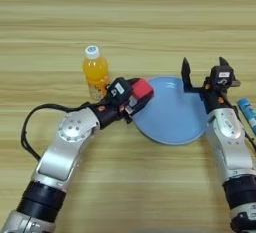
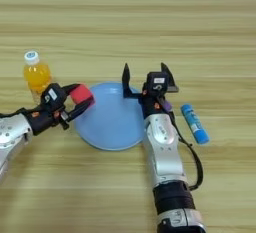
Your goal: Move the objects on the table
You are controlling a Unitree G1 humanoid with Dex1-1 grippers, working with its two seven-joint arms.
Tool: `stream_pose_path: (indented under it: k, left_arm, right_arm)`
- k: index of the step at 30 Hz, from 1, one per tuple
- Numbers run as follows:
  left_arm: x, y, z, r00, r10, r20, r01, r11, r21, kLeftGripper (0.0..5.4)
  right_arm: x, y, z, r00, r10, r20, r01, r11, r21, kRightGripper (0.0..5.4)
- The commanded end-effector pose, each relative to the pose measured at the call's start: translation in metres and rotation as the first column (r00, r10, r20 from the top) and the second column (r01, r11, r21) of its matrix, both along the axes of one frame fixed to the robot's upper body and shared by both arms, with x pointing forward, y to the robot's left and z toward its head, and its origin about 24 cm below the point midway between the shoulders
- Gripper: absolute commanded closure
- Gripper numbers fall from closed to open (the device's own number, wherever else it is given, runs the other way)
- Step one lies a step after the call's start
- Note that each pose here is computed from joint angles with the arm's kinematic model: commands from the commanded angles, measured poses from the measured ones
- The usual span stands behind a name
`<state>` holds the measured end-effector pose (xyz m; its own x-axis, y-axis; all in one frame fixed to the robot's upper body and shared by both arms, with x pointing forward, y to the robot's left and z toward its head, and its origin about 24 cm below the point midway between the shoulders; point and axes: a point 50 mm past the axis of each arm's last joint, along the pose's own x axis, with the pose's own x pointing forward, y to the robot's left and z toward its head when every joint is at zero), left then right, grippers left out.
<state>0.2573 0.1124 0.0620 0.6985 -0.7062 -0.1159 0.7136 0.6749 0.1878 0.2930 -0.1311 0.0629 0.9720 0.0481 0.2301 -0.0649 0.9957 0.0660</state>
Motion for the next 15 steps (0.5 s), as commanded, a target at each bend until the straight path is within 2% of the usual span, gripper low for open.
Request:
stream_pose_path:
  k: [1, 5, 15]
  left_arm:
    - [-0.007, 0.02, -0.009, 0.998, 0.057, -0.036, -0.056, 0.998, 0.028, 3.05]
    - [-0.012, 0.028, -0.017, 0.994, 0.085, -0.07, -0.082, 0.996, 0.04, 3.05]
    - [-0.02, 0.039, -0.023, 0.987, 0.127, -0.094, -0.123, 0.991, 0.046, 3.05]
  right_arm:
    - [0.002, 0.0, 0.001, 1.0, -0.006, -0.005, 0.006, 1.0, 0.001, 0.0]
    - [0.002, 0.0, 0.001, 1.0, -0.006, -0.005, 0.006, 1.0, 0.001, 0.0]
    - [0.002, 0.001, 0.002, 1.0, -0.004, -0.005, 0.004, 1.0, 0.0, 0.0]
